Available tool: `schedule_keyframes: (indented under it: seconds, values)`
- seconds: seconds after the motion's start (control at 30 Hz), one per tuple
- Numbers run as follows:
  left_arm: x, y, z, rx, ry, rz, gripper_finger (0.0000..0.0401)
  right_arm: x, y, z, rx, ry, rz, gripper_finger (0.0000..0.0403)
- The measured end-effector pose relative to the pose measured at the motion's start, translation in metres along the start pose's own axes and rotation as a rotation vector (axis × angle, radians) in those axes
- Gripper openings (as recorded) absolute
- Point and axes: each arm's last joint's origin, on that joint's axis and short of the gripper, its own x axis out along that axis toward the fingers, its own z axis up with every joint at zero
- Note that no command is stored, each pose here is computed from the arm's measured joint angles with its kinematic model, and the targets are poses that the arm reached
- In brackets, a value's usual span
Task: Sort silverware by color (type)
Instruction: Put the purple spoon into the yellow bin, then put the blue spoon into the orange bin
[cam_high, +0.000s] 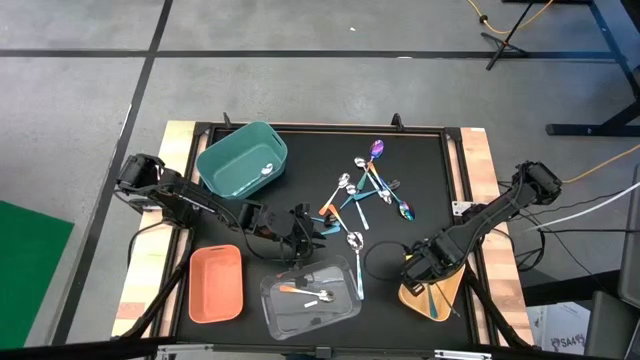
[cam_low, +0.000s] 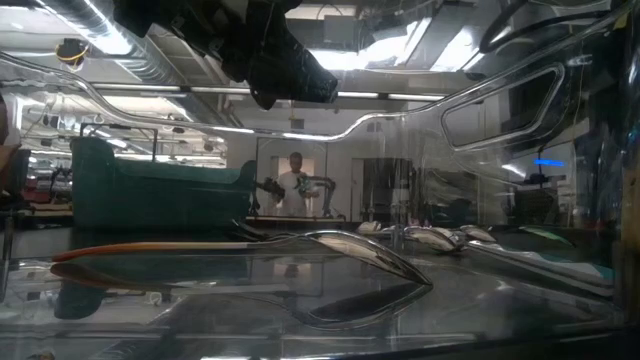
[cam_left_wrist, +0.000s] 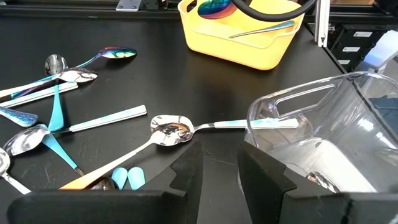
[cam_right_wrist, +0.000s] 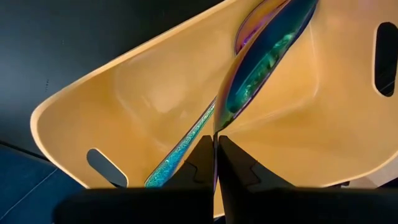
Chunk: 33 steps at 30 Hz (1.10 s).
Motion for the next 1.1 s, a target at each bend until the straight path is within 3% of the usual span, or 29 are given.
schedule_keyframes:
  seconds: [0.13, 0.5, 0.8, 1.1]
  values:
    - [0.000, 0.000, 0.000, 0.000, 0.000, 0.000, 0.0094, 0.000, 0.000, 0.000, 0.000, 0.000, 0.000, 0.0010]
    - [0.000, 0.000, 0.000, 0.000, 0.000, 0.000, 0.0094, 0.000, 0.000, 0.000, 0.001, -0.009, 0.000, 0.0082]
    - [0.000, 0.000, 0.001, 0.000, -0.006, 0.000, 0.0094, 0.000, 0.000, 0.002, 0.003, -0.051, -0.002, 0.0086]
    - [0.000, 0.003, 0.011, -0.025, -0.114, 0.014, 0.0094, -0.009, -0.005, -0.001, -0.016, -0.069, 0.036, 0.0086]
